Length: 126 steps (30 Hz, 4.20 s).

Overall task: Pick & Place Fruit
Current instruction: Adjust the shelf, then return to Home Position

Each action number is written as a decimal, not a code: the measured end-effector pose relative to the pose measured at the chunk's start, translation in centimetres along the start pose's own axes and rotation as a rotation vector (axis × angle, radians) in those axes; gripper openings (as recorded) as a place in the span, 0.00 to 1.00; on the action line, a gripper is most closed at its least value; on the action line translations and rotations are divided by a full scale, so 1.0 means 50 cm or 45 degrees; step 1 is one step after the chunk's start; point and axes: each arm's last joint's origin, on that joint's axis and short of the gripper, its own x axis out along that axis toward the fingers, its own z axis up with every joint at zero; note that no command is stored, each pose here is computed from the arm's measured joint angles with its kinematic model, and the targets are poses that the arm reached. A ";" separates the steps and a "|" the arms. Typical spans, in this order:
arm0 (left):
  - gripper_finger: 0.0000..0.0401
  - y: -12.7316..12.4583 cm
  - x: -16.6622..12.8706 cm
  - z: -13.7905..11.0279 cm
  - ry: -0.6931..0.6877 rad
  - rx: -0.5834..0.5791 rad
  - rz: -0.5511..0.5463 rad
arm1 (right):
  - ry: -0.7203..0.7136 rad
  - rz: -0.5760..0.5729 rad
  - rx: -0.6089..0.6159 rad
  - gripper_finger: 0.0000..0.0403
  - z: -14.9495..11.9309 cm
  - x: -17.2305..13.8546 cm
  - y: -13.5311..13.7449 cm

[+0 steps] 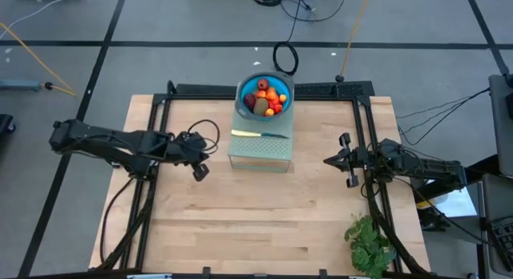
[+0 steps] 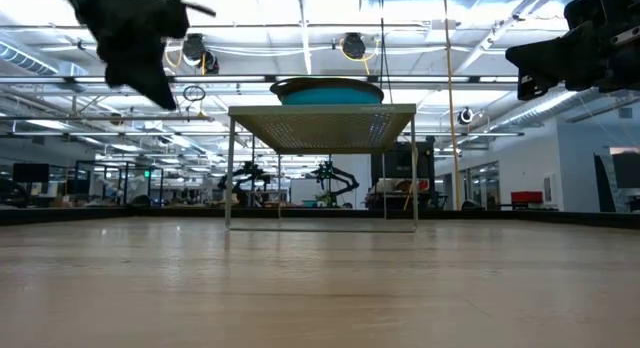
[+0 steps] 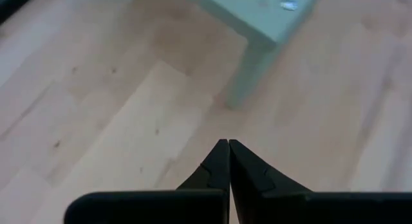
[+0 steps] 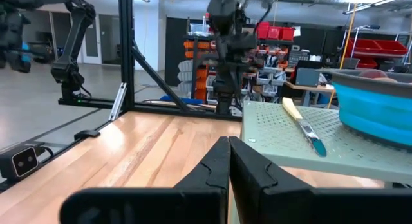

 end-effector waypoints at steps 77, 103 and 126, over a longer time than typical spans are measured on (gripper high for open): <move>0.00 -0.005 0.186 -0.018 -0.650 -0.546 -0.202 | 0.016 -0.005 -0.044 0.00 -0.002 0.000 0.000; 0.00 0.036 0.123 -0.062 -0.493 -0.463 0.038 | 0.015 -0.001 0.081 0.00 -0.002 0.000 0.000; 0.00 0.053 -0.045 -0.064 -0.809 -0.035 -0.439 | 0.015 0.000 0.072 0.00 -0.002 0.000 0.000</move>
